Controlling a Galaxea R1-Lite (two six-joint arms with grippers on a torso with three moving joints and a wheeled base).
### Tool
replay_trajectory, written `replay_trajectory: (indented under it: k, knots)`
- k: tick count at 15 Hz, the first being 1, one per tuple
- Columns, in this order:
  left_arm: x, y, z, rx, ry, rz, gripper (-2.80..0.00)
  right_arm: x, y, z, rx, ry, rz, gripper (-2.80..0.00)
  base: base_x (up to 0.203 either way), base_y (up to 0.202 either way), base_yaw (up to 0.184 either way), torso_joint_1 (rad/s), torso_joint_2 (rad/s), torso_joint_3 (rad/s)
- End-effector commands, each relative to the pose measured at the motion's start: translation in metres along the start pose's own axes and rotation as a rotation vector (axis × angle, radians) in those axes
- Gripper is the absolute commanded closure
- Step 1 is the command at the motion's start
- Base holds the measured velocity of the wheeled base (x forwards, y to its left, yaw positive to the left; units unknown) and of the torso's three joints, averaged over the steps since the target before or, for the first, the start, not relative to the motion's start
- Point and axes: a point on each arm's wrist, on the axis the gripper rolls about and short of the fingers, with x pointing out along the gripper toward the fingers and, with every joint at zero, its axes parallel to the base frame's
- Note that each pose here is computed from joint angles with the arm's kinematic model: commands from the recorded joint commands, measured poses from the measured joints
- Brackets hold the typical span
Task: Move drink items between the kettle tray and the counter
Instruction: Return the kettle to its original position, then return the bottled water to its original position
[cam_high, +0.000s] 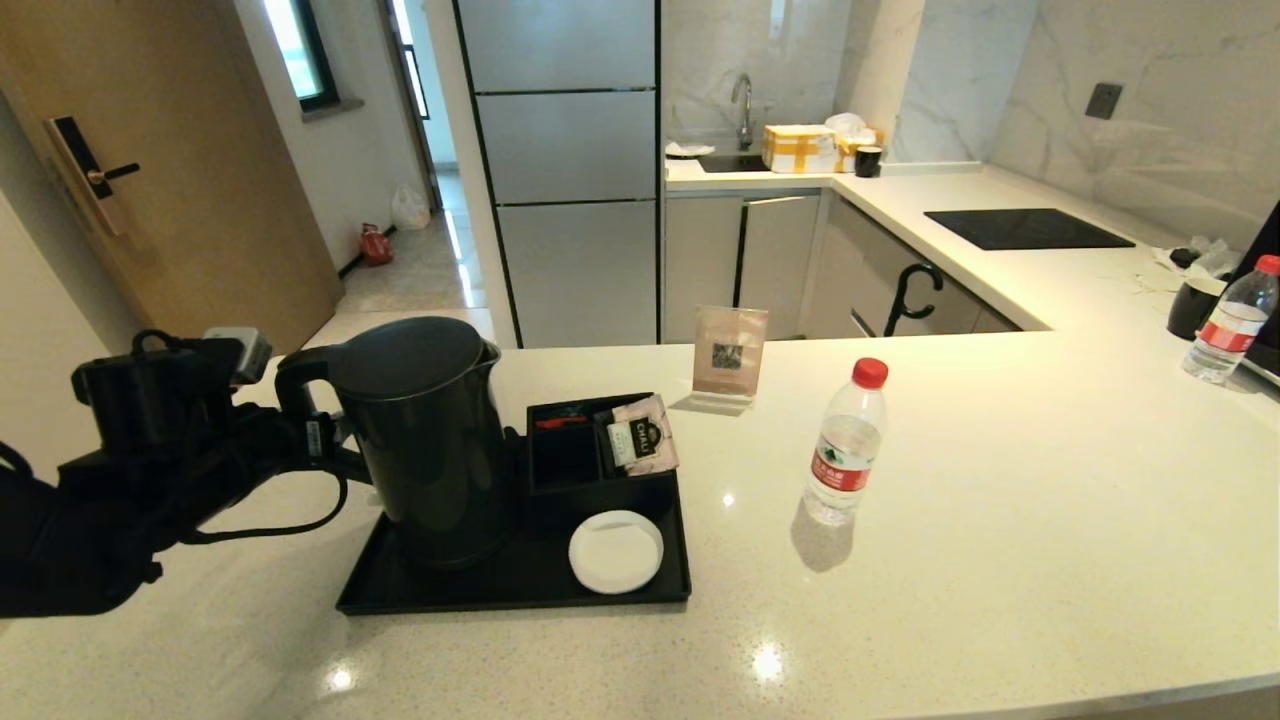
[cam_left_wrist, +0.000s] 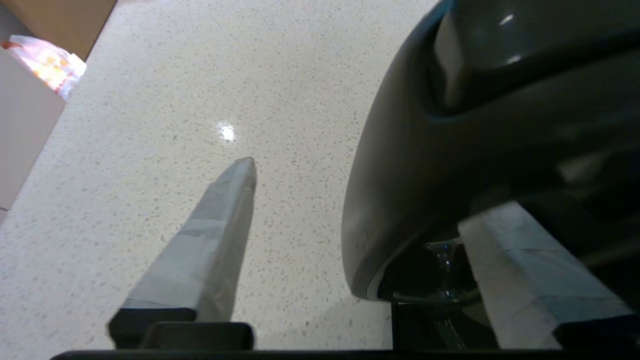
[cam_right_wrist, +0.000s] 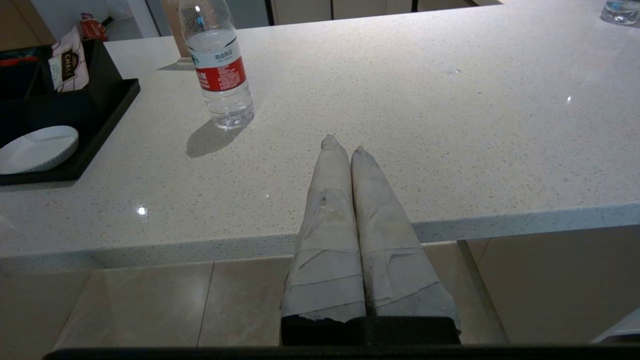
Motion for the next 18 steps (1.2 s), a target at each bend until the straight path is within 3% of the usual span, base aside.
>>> replay_trajectory:
  k: [1,8,12,15,18]
  knots:
    - [-0.008,0.001,0.004,0.0,-0.021,0.003,-2.8,0.0,0.0,0.0,0.0,0.001,-0.001,0.0,0.0,0.0,0.0,0.0,0.0,0.0]
    - [-0.028,0.0,0.001,-0.003,-0.015,0.002,-2.8,0.0,0.0,0.0,0.0,0.001,-0.001,0.0,0.0,0.0,0.0,0.0,0.0,0.0]
    - [-0.074,0.001,0.006,-0.004,-0.064,0.007,-2.8,0.0,0.0,0.0,0.0,0.001,0.0,0.0,0.0,0.0,0.0,0.0,0.0,0.0]
    - [-0.09,0.001,0.002,-0.01,-0.039,0.008,-2.8,0.0,0.0,0.0,0.0,0.001,-0.001,0.0,0.0,0.0,0.0,0.0,0.0,0.0]
    - [-0.156,0.002,0.021,-0.041,-0.109,0.011,-2.8,0.0,0.0,0.0,0.0,0.001,0.0,0.0,0.0,0.0,0.0,0.0,0.0,0.0]
